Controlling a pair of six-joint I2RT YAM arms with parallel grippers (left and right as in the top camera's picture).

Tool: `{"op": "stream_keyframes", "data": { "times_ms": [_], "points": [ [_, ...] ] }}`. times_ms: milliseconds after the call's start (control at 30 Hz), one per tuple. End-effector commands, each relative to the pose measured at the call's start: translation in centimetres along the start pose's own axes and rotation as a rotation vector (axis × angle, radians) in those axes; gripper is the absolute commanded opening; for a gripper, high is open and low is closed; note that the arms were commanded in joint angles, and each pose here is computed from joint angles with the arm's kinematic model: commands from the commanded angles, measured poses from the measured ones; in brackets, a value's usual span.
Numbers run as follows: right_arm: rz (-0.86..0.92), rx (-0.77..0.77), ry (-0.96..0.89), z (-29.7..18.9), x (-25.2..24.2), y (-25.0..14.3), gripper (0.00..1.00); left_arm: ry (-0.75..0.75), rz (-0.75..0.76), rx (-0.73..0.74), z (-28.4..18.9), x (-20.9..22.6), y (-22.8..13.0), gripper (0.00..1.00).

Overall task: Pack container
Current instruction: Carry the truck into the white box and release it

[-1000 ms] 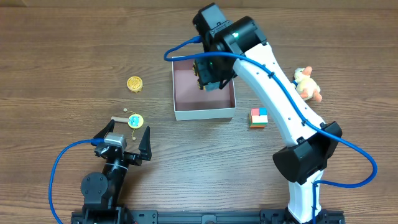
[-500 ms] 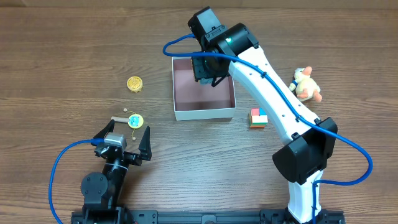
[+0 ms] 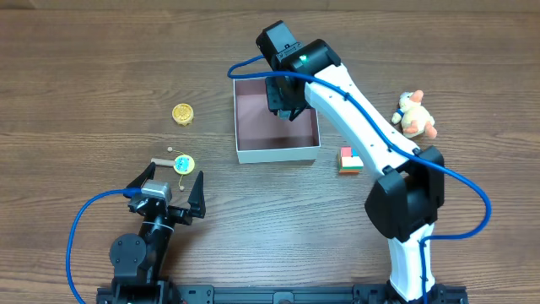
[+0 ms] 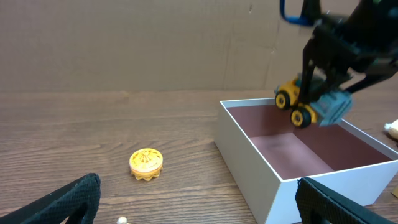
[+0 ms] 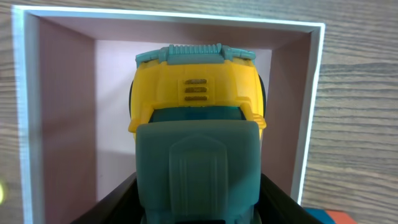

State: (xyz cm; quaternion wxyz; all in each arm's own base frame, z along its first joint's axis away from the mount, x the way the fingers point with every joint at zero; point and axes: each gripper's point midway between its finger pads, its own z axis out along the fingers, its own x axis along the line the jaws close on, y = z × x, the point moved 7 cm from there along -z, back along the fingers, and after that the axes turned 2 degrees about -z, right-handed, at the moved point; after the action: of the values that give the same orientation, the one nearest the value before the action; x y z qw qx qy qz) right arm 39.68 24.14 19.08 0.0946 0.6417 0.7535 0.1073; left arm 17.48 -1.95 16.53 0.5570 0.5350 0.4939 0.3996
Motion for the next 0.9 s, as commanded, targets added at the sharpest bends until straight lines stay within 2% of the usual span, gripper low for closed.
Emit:
{"op": "stream_keyframes", "data": {
  "times_ms": [0, 367, 600, 867],
  "points": [
    [-0.001, 0.024, -0.027, 2.2, -0.1, 0.0, 0.53, 0.003, -0.006, -0.006, 0.0, 0.1, 0.0, 1.00],
    [0.031, 0.048, -0.046, 4.3, -1.6, 0.5, 0.55, 0.003, -0.006, -0.006, 0.0, 0.1, 0.0, 1.00],
    [0.009, 0.079, 0.017, 4.4, -2.0, 0.5, 0.66, 0.003, -0.006, -0.006, 0.0, 0.1, 0.0, 1.00],
    [0.008, 0.076, 0.021, 4.0, -1.9, 0.7, 0.68, 0.003, -0.006, -0.007, 0.0, 0.1, 0.0, 1.00]
  ]
}}
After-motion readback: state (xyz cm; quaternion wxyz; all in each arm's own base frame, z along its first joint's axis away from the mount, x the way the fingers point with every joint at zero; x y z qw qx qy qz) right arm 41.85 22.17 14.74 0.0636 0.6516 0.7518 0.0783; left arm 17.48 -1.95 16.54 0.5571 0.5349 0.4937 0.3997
